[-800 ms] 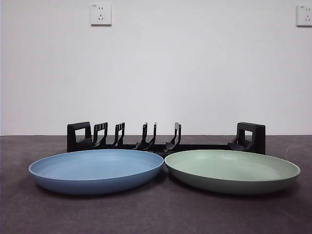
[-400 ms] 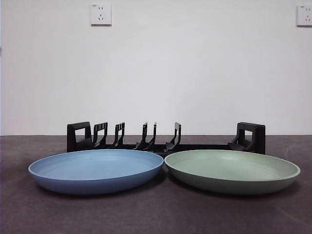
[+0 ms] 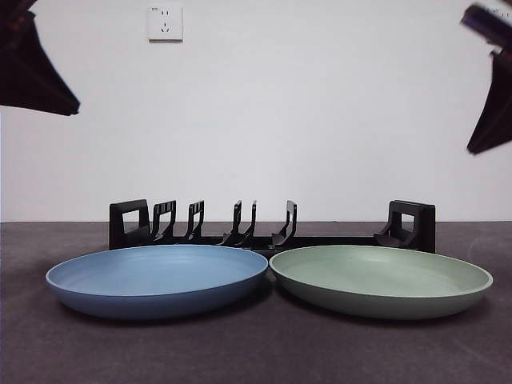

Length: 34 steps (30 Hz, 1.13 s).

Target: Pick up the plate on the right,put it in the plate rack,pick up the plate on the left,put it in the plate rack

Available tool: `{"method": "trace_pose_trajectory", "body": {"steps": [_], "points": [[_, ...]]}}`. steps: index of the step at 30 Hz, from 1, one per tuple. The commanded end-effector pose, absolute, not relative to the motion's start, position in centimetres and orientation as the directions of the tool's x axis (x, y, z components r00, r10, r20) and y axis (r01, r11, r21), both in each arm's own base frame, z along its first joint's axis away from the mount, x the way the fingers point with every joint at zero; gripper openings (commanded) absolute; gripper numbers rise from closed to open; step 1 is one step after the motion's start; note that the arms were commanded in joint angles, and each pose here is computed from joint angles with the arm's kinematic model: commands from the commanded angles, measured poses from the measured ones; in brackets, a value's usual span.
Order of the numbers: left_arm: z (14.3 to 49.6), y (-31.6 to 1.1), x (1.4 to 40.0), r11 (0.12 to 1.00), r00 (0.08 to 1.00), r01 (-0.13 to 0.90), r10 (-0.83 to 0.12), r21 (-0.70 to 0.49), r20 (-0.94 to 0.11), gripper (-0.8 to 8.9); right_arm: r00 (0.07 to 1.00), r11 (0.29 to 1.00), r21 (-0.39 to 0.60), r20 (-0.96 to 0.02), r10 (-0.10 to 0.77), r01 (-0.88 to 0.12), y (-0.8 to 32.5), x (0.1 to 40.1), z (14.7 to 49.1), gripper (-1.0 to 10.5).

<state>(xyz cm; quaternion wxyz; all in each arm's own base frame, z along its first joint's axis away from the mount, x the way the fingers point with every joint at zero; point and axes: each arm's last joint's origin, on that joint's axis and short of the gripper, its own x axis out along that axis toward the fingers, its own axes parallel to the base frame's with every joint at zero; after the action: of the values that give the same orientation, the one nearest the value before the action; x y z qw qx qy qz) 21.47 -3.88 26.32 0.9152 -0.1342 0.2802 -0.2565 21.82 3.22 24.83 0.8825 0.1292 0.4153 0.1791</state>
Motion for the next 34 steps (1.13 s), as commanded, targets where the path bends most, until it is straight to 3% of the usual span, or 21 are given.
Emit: {"method": "trace_pose_trajectory", "body": {"steps": [1,2,9,17,21,25,30,34], "points": [[26.5,-4.3,21.4,0.822,0.702,0.425,-0.564,-0.379,-0.436,2.56,0.563,0.903,0.378,-0.709,0.425,-0.204,3.3,22.4,24.1,2.8],[26.7,-4.6,21.4,0.818,0.697,0.434,-0.571,-0.378,-0.434,2.56,0.550,0.904,0.380,-0.720,0.422,-0.196,3.3,22.7,23.7,3.3],[30.0,-8.1,20.7,0.732,0.629,0.609,-0.680,-0.305,-0.377,2.57,0.491,0.911,0.380,-0.770,0.406,-0.158,3.5,24.8,20.9,3.1],[31.2,-11.1,19.4,0.697,0.597,0.682,-0.706,-0.222,-0.381,2.56,0.399,0.915,0.386,-0.826,0.398,-0.114,3.6,26.3,17.6,3.1],[31.2,-11.9,18.9,0.692,0.593,0.696,-0.704,-0.192,-0.390,2.56,0.376,0.915,0.390,-0.837,0.397,-0.099,3.7,26.8,16.5,2.1],[31.1,-12.5,18.6,0.692,0.597,0.705,-0.698,-0.157,-0.396,2.56,0.349,0.916,0.394,-0.850,0.394,-0.074,3.7,27.1,15.6,2.1],[31.1,-12.7,18.4,0.692,0.599,0.709,-0.694,-0.139,-0.399,2.56,0.328,0.919,0.390,-0.862,0.387,-0.059,3.7,27.2,14.9,-0.1],[30.9,-12.8,18.3,0.681,0.590,0.724,-0.693,-0.107,-0.415,2.56,0.330,0.917,0.395,-0.861,0.388,-0.046,3.7,27.2,15.0,-0.2]]}}
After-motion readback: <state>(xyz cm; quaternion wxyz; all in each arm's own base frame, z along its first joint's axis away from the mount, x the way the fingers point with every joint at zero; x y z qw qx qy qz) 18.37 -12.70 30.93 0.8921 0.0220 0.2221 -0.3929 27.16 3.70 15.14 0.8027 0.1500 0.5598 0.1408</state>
